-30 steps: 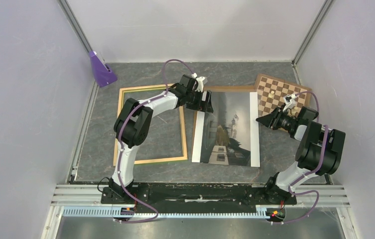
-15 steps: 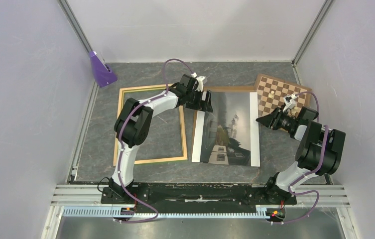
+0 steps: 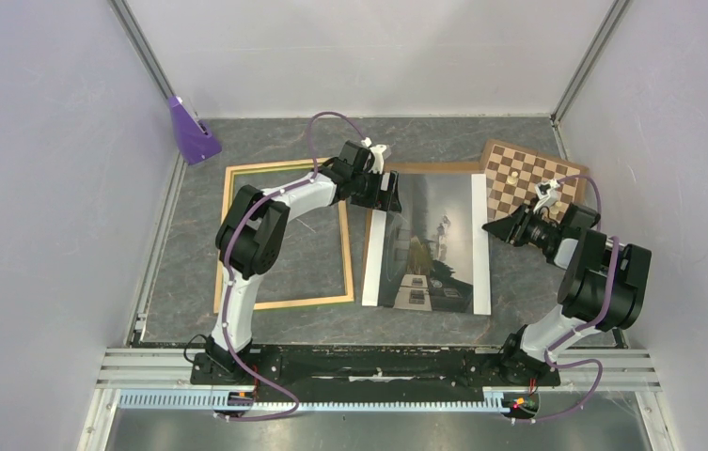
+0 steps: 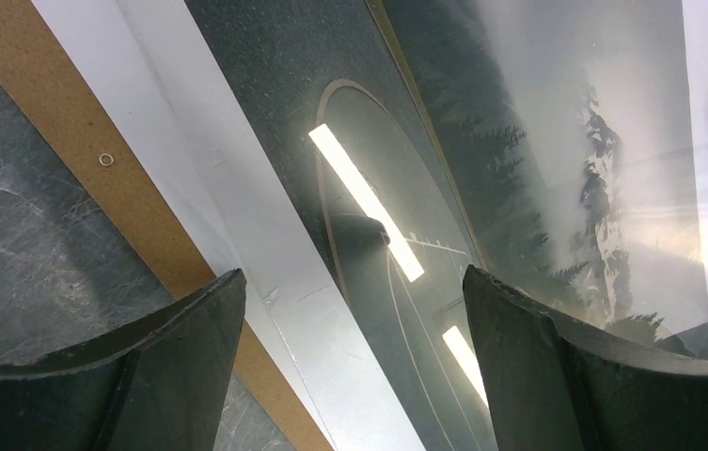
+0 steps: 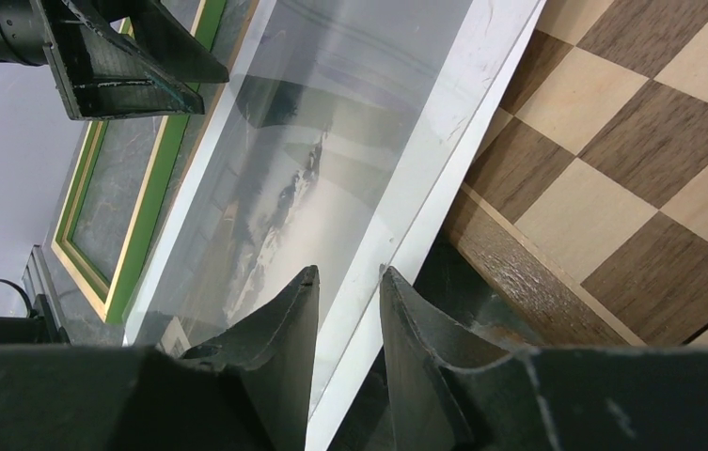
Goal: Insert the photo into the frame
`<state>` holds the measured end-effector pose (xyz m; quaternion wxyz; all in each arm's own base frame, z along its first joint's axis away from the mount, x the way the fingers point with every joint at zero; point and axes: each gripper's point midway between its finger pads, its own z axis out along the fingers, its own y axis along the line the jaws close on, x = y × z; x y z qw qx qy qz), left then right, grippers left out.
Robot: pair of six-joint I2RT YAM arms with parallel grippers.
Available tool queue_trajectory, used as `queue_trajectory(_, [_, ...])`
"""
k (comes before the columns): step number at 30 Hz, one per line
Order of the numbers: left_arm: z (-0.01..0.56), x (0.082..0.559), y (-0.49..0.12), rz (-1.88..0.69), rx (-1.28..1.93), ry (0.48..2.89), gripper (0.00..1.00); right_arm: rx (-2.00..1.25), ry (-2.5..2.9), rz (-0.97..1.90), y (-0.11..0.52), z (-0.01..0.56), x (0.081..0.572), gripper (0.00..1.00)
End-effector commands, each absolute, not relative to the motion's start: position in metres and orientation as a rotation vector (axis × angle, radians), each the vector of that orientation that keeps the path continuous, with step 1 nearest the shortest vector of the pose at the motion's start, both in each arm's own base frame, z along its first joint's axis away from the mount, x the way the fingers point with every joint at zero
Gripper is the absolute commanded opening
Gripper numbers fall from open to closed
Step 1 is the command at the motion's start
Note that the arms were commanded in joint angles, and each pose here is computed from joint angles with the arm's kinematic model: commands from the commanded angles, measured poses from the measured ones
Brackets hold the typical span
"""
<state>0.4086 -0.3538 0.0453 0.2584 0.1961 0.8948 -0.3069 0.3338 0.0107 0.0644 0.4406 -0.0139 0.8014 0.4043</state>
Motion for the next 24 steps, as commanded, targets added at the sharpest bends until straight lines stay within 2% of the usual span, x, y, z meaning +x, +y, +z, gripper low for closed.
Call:
queue_trajectory(1, [0.023, 0.39, -0.36, -0.849, 0.554, 2.478, 0.91, -0.09, 1.962, 1.044, 0.022, 0.067, 0.334, 0.33])
queue_trajectory(19, [0.011, 0.381, -0.362, -0.845, 0.569, 2.496, 0.91, -0.104, 1.969, 1.129, 0.032, 0.056, 0.336, 0.34])
queue_trajectory(24, [0.011, 0.381, -0.361, -0.832, 0.576, 2.492, 0.91, -0.086, 2.024, 1.096, 0.024, 0.044, 0.343, 0.3])
